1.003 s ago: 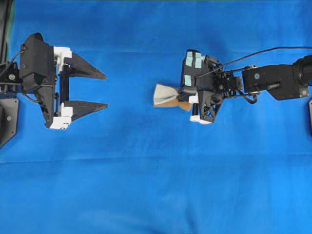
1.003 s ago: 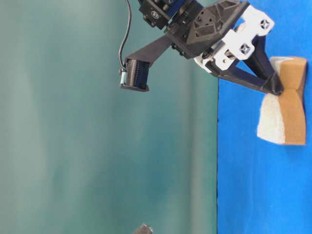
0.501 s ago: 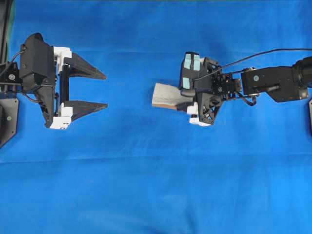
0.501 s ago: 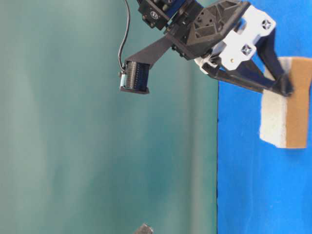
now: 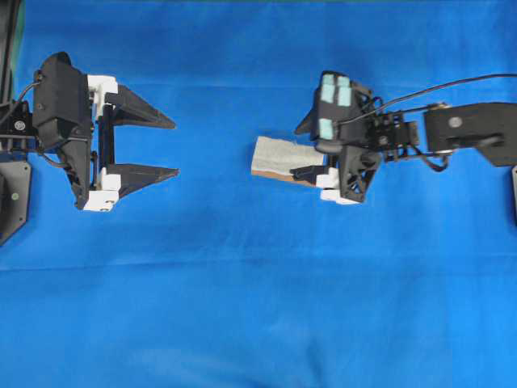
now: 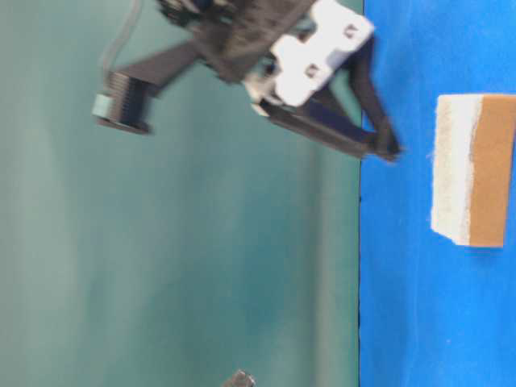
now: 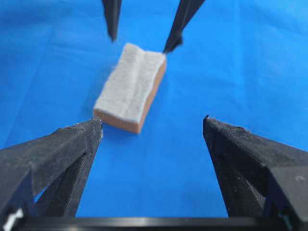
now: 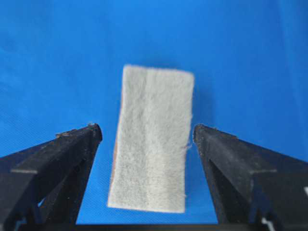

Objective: Hand over the sponge with the left arm and wipe it with the right arm.

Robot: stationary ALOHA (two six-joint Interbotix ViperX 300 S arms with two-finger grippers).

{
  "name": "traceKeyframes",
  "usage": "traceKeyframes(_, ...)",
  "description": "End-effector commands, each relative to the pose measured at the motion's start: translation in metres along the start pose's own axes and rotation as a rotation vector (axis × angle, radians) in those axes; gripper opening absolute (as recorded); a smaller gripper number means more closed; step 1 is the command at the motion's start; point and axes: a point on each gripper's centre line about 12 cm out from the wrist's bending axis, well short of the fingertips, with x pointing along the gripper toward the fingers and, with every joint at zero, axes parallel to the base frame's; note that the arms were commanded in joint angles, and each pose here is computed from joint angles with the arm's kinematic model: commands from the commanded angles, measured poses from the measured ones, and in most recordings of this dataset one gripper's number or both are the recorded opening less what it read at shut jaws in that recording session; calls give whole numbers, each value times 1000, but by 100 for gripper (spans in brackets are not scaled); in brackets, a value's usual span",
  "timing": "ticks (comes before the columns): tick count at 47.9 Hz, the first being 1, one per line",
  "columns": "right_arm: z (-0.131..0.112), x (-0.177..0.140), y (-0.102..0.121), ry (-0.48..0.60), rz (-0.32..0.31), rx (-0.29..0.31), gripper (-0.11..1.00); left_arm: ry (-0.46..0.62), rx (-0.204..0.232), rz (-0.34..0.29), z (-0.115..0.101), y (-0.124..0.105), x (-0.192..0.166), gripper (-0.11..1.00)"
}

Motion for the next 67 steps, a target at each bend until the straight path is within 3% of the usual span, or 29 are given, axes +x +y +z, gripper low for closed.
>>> traceKeyframes(1, 24, -22, 1, -77, -2, -5, 74, -22, 3, 3, 6, 1, 0, 82)
traceKeyframes(10, 36, -48, 1, -129, -7, -2, 74, -20, 3, 3, 6, 1, 0, 82)
traceKeyframes(31, 34, -51, 4, -129, 1, 8, 74, -34, -5, 2, 9, 1, -4, 82)
traceKeyframes(44, 33, -94, 4, -172, -9, 8, 74, -57, -6, -3, 17, 0, -38, 82)
traceKeyframes(56, 9, -151, 1, -263, -12, 10, 74, -101, 7, -10, 21, -1, -84, 82)
traceKeyframes(67, -38, -190, 0, -348, -2, 9, 74, -126, 60, -10, 4, 0, -111, 82)
